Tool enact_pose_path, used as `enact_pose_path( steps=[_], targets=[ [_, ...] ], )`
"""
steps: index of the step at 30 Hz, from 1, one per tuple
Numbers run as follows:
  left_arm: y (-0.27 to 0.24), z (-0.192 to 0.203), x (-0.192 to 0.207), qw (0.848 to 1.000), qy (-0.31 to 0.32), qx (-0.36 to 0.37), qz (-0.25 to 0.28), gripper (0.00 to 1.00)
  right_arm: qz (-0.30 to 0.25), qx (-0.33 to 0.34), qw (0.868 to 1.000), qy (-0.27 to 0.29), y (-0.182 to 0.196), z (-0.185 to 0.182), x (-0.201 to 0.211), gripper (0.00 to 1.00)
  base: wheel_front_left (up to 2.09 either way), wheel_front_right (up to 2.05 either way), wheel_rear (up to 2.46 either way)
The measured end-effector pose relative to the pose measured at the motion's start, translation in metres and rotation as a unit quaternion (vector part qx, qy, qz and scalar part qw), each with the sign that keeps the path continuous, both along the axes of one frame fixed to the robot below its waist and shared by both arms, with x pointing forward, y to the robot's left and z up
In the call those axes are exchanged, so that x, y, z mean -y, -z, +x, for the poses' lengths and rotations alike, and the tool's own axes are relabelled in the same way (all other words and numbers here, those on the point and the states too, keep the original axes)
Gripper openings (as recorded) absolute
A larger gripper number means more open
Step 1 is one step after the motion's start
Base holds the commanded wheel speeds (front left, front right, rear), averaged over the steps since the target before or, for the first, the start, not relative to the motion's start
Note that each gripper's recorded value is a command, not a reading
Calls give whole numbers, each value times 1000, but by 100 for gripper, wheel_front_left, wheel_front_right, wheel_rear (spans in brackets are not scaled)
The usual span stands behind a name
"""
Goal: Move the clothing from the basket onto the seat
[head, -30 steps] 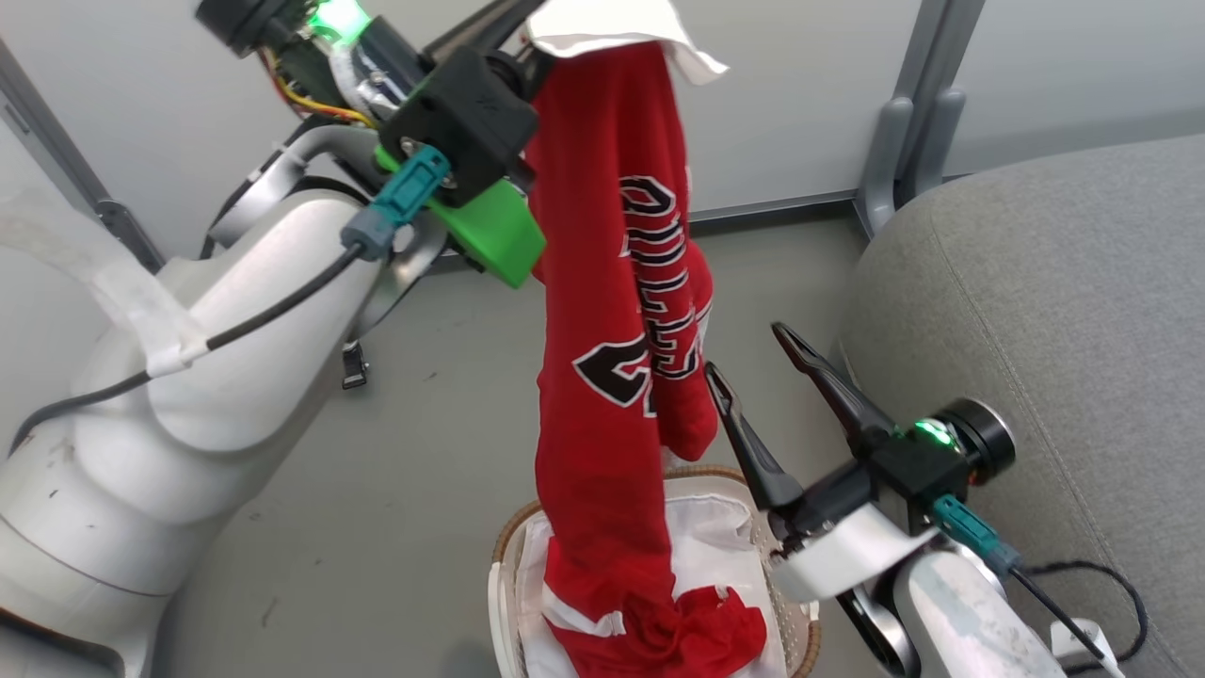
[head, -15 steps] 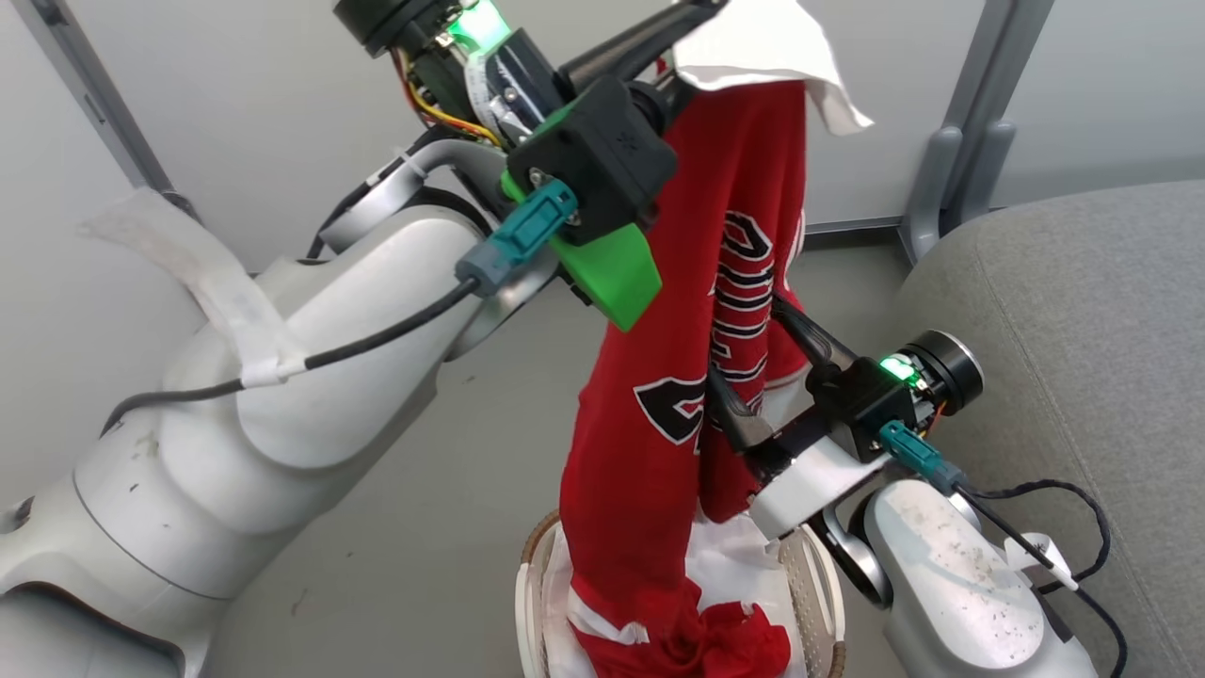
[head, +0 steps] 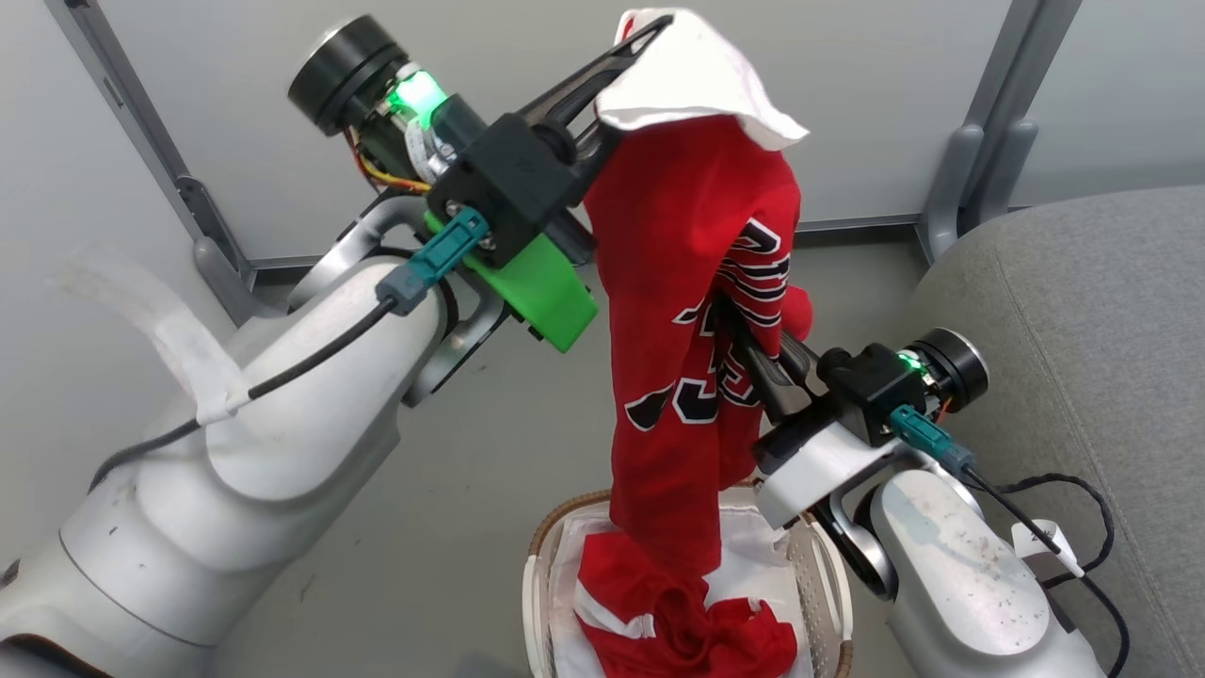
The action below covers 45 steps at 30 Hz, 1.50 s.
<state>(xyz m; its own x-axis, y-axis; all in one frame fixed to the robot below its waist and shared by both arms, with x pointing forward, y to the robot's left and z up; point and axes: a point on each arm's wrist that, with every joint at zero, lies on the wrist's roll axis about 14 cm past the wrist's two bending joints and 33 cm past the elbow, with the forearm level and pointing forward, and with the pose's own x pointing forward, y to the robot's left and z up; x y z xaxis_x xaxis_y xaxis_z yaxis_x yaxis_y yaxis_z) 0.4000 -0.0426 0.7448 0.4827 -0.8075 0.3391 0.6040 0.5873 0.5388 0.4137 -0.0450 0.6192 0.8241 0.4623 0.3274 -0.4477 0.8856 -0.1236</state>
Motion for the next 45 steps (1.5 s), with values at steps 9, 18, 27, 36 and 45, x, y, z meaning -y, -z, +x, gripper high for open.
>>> enact_pose_path(
  steps=[9, 18, 27, 36, 45],
  targets=[
    [85, 33, -39, 988, -68, -125, -52, 100, 15, -2, 1000, 27, 1, 4, 19, 0, 0, 0, 0],
    [174, 33, -60, 955, -119, -256, -88, 100, 31, -2, 997, 67, 2, 12, 47, 0, 0, 0, 0],
    [225, 5, -61, 925, -132, -336, -123, 100, 41, -6, 993, 106, 7, 14, 74, 0, 0, 0, 0],
    [237, -12, -50, 919, -124, -351, -132, 100, 43, -17, 991, 128, 16, 11, 88, 0, 0, 0, 0],
    [235, -18, -33, 920, -105, -352, -138, 100, 45, -26, 984, 168, 23, 1, 117, 0, 0, 0, 0]
  ],
)
